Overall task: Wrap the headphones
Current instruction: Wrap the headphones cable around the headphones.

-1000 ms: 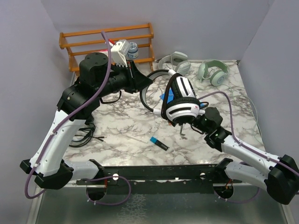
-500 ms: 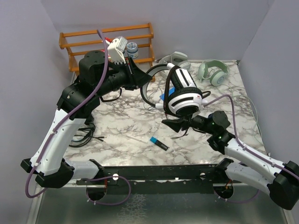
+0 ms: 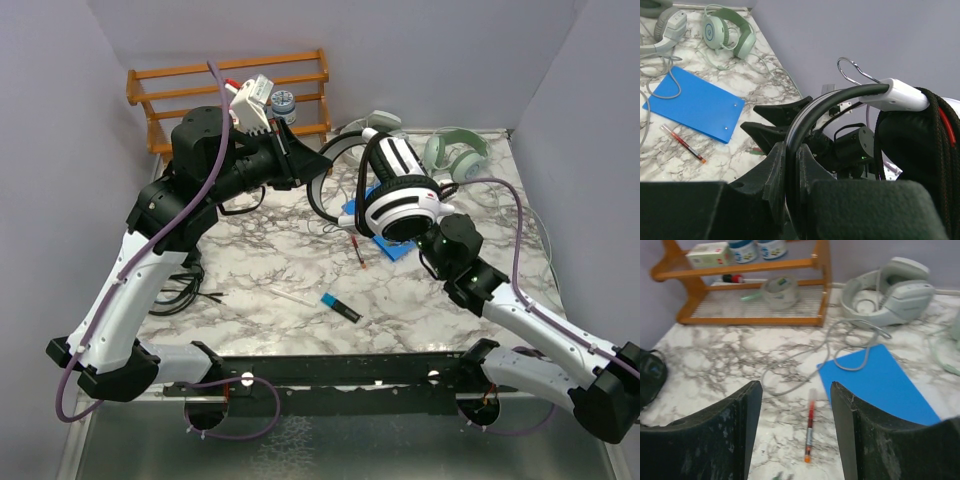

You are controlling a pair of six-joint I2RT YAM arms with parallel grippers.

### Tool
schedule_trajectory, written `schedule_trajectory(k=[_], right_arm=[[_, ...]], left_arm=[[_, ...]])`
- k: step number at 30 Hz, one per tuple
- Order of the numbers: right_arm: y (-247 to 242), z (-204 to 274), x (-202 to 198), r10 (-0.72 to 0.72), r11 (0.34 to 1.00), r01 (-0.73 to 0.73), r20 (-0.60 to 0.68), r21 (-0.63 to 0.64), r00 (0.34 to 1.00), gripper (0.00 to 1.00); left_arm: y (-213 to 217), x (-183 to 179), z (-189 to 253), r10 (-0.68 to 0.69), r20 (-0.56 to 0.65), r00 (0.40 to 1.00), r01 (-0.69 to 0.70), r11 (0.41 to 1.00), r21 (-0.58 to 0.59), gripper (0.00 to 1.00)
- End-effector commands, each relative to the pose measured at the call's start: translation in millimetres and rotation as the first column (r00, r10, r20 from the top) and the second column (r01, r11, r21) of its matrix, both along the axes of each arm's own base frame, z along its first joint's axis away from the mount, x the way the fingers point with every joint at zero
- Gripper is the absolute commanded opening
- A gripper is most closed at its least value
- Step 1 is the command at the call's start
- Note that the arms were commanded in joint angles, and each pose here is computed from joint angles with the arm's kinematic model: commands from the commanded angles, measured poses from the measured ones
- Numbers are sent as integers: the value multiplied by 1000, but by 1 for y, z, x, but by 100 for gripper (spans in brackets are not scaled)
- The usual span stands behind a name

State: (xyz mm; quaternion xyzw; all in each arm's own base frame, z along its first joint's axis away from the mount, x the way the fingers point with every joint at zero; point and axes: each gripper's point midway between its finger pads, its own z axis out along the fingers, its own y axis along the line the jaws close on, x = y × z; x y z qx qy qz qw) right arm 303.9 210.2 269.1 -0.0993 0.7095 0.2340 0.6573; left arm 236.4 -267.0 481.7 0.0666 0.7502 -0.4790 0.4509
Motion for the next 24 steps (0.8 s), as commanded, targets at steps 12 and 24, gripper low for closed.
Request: schedule_trajectory(k=[12,24], right_arm=[[-70,-29,26,-391,912,361,-147,-194,909,93],[-68,-2,-24,-175,983,174,-21,-63,984,90]], left_arm=[[-5,-15,35,-57,63,996,64,991,-115,0],[-3,3,25,12,53,999,-7,996,-91,0]])
